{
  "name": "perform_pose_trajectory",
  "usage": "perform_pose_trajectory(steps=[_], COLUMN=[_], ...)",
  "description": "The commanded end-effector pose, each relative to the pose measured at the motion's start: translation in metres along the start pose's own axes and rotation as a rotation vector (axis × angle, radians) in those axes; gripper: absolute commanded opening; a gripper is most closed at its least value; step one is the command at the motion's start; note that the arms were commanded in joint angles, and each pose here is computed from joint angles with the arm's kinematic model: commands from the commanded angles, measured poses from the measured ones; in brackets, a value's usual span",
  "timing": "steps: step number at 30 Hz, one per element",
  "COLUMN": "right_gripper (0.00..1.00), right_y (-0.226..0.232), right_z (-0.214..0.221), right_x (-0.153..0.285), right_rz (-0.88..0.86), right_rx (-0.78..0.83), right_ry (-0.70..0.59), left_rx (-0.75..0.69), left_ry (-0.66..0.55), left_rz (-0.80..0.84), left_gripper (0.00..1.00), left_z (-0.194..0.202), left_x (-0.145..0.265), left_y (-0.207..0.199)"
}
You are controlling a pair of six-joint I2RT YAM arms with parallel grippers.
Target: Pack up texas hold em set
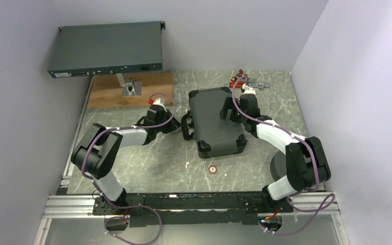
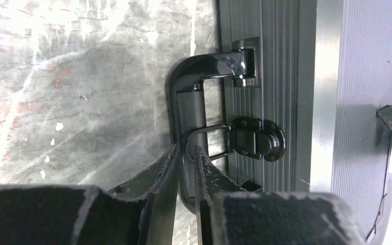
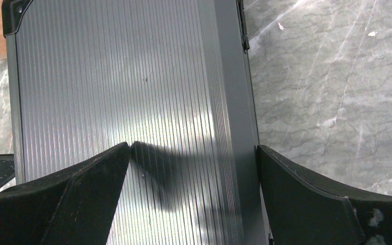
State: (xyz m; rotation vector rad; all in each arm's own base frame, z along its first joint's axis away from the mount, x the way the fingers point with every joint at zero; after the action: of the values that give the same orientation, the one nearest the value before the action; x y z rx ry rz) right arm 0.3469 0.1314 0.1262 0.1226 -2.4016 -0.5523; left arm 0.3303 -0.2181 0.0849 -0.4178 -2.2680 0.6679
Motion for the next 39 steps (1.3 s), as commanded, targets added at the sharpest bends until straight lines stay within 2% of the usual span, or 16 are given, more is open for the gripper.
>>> perform_pose_trajectory(steps=[1,15,27,39], right_gripper=[0.95,0.95,0.95,0.95], right_y=[-0.015,-0.013,-0.013,-0.013], right_z=[0.077,0.077,0.08,0.081], right_x=[0.012,0.009,0.008,0.007], right_rz=[0.035,0.031,0.031,0.031], right_rx=[0.031,0.035,0.039,0.043], right_ry=[0.33,0.337,0.347,0.356], left_rx=[-0.021,-0.045,-0.105,-0.219], left_ry=[-0.028,0.053,0.024,-0.01], left_rz=[-0.056,-0.049,0.006,-0.016], left_gripper=[0.21,0.15,0.14,0.13], left_z=[-0.004,0.009,0.008,-0.007], left_x=[0.001,-0.019,-0.017,-0.009], left_y=[0.01,0.01,-0.011,-0.036])
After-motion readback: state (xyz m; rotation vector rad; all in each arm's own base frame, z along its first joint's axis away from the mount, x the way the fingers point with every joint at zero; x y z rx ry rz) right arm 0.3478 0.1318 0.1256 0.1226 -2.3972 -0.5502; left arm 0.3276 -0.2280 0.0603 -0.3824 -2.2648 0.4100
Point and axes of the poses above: each gripper's point midway between its finger pads, its own x axis back along the fingers, its own y axis along the line the jaws close on, z = x × y, the point moved 5 cm from there along x, back along the fingers, and after that the axes turned 8 degrees about -x, right-handed, at the moved point
